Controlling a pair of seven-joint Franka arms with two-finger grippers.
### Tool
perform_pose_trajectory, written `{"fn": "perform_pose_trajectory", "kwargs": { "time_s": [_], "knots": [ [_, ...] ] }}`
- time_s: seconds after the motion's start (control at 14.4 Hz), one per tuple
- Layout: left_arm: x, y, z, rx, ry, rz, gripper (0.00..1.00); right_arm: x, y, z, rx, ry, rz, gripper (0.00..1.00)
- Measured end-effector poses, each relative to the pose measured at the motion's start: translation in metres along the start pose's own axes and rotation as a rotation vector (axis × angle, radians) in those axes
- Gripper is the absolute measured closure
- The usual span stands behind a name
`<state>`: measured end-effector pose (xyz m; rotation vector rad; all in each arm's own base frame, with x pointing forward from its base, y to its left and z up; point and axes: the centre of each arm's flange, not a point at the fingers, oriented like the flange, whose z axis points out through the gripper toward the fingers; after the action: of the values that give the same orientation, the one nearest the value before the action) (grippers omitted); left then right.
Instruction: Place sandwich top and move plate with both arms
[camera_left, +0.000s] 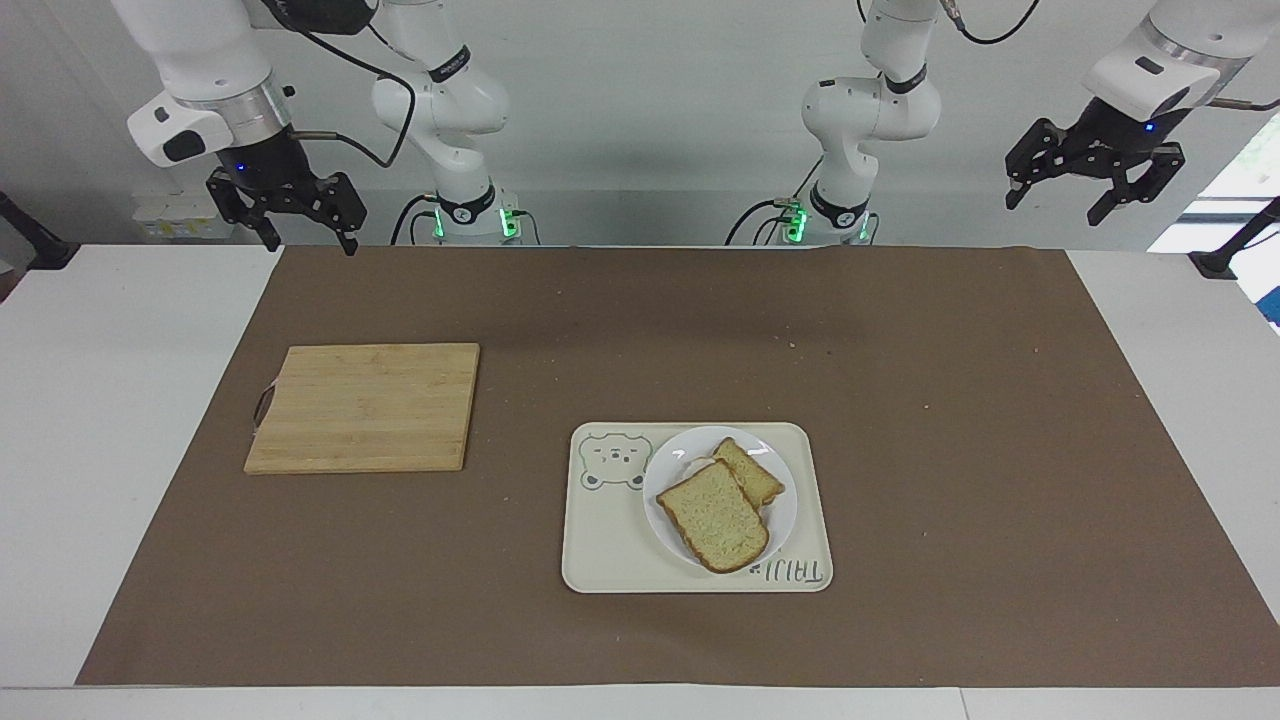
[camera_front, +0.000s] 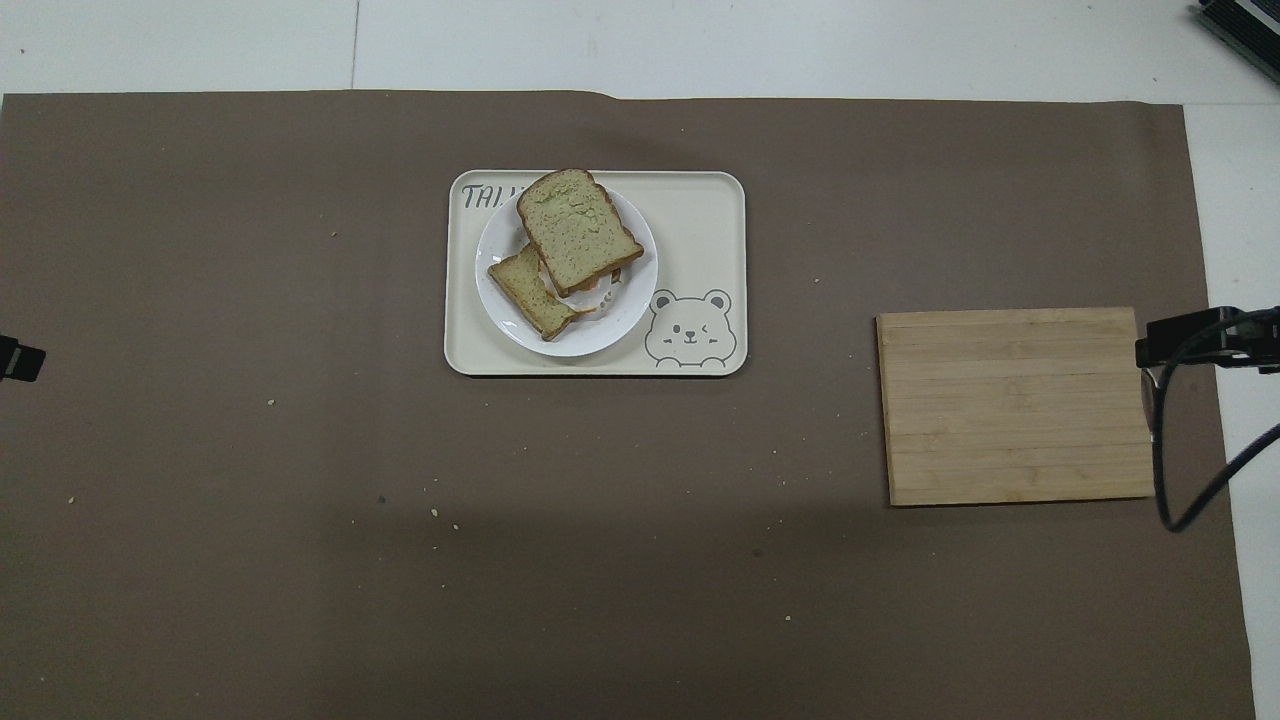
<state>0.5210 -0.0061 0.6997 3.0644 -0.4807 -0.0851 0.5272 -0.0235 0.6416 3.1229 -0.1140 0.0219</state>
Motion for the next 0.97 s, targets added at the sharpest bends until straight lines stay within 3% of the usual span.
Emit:
{"fn": "perform_pose_trajectory", "kwargs": {
  "time_s": [0.7, 0.97],
  "knots": [
    [0.0000, -0.0021, 0.0034, 0.008, -0.013, -0.018, 0.00, -0.0010, 0.0012, 0.0008, 0.000, -0.010, 0.002, 0.00],
    [0.0002, -0.0039, 0.0028, 0.025, -0.010, -0.105, 0.00, -0.0010, 0.0015, 0.0009, 0.000, -0.010, 0.003, 0.00]
  ]
}}
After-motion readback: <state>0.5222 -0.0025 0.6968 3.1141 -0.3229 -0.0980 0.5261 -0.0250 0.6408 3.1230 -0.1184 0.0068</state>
